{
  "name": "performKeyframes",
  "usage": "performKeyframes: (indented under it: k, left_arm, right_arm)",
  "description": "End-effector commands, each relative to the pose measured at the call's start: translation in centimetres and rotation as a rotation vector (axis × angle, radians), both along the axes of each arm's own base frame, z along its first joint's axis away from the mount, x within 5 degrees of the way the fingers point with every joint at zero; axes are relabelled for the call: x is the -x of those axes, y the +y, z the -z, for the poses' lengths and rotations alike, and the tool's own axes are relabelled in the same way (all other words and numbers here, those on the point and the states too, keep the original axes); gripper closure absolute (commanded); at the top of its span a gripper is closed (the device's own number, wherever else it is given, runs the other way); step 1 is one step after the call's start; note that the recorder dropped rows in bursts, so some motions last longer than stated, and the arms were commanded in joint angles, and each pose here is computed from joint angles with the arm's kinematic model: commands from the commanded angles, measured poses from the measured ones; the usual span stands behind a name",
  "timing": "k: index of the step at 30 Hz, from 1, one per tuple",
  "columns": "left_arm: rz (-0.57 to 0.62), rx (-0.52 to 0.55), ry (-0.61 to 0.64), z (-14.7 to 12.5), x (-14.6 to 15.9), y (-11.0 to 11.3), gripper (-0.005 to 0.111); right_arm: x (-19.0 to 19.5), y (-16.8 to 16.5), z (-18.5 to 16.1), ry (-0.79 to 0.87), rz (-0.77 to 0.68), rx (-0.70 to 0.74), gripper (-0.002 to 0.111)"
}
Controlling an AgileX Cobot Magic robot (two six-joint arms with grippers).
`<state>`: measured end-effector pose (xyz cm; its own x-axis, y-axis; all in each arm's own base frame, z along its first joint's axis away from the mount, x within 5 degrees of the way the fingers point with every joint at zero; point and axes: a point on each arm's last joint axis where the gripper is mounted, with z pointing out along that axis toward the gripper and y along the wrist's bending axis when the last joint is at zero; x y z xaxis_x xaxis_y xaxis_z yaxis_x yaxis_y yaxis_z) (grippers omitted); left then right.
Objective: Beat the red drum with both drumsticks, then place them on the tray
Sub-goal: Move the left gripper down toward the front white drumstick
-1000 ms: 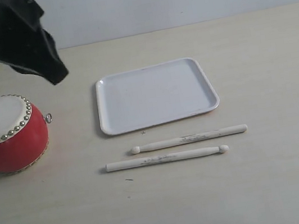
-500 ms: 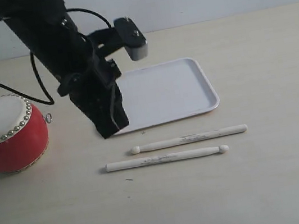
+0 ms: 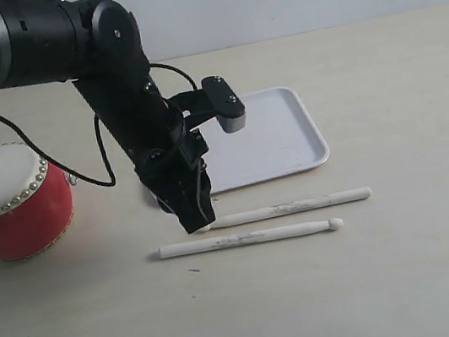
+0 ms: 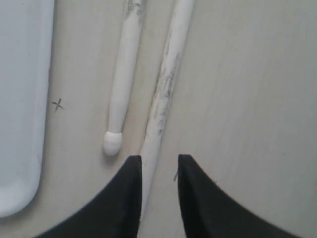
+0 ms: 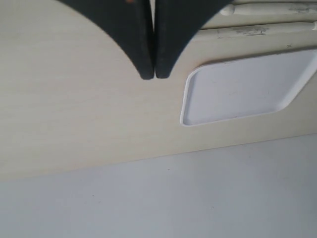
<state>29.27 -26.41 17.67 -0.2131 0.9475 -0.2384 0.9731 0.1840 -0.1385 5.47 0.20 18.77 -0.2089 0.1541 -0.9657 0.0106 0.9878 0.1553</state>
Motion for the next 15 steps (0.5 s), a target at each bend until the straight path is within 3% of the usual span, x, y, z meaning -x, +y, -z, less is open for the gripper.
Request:
performKeyframes:
  k: [1,8,9,12,15]
  left_arm:
    - [0.005,0.001,0.016,0.9,0.2,-0.4,0.076]
    - [0.104,-0.024,0.032,2.5,1.2,-1.6,0.074]
    - [0.109,-0.024,0.032,2.6,1.3,-1.8,0.072]
    - [0.128,-0.019,0.013,2.8,1.6,-2.3,0.050]
    - [0.115,0.009,-0.025,2.7,1.2,-2.6,0.052]
  right_arm:
    - [0.0,0.0,0.1,-0.008,0.006,0.005,0.108]
    - [0.0,0.0,0.1,-0.008,0.006,0.005,0.108]
    - [0.0,0.0,0.1,-0.008,0.006,0.005,0.108]
    - [0.0,0.0,0.1,-0.008,0.006,0.005,0.108]
    - [0.0,0.0,0.1,-0.008,0.006,0.005,0.108]
